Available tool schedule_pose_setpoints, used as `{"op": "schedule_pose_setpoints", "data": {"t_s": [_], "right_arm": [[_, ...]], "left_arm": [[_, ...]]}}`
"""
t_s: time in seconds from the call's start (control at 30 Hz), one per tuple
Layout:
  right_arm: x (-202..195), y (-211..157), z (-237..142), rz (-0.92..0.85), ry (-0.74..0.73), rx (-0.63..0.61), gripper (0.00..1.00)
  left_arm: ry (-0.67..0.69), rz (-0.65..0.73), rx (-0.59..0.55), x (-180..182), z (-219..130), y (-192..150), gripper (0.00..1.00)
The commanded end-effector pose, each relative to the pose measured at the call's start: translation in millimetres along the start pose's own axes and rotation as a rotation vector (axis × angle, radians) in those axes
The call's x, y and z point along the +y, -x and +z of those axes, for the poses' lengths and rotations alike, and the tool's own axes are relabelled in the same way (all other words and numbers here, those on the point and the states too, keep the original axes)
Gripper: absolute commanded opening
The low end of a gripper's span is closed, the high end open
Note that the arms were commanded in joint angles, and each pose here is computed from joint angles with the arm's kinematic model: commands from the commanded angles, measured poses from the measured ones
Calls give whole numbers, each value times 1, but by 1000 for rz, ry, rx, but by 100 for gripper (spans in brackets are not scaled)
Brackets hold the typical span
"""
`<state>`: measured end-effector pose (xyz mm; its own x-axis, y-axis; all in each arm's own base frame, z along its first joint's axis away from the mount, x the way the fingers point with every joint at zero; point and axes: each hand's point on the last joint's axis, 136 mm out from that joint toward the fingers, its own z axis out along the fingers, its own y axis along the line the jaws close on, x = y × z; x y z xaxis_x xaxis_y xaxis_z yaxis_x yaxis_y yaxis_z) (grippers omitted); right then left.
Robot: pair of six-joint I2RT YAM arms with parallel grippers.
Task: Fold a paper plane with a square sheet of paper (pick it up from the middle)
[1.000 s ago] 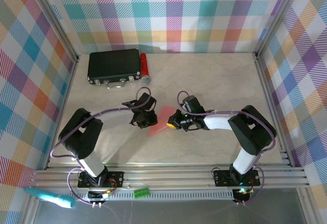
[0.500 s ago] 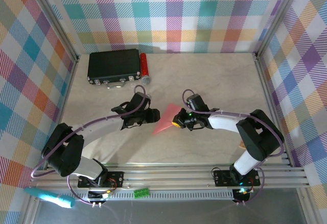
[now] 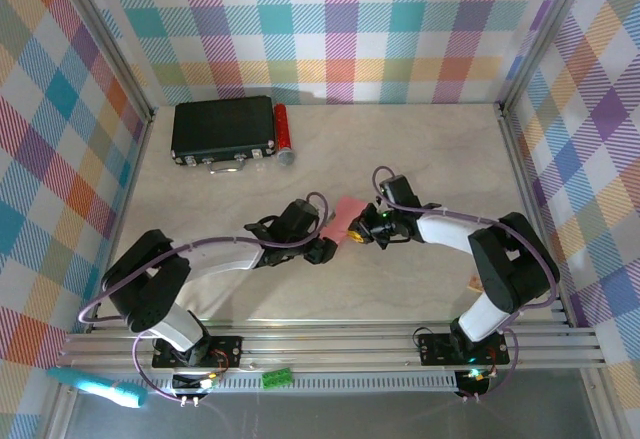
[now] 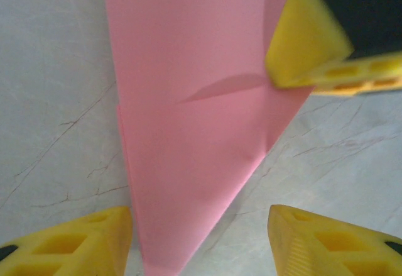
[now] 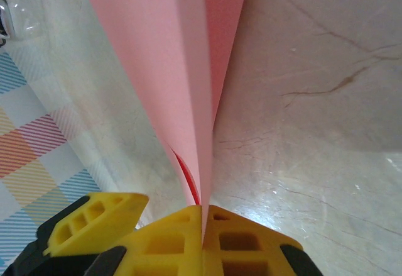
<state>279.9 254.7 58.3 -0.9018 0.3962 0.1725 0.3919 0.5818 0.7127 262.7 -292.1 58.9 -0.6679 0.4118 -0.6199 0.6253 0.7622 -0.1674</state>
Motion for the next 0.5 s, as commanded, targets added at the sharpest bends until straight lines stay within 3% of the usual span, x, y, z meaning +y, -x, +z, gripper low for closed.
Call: {"op": "schedule_pose_setpoints", "data": {"t_s": [0.0,0.47], "right_arm": [[9,-3,-8,20,20,22,5],[9,3,-10,42,41,26,5]], "left_arm": [[-4,142,-32,-6,7,12,59],[-32,296,-69,-18,22,14,60]]}}
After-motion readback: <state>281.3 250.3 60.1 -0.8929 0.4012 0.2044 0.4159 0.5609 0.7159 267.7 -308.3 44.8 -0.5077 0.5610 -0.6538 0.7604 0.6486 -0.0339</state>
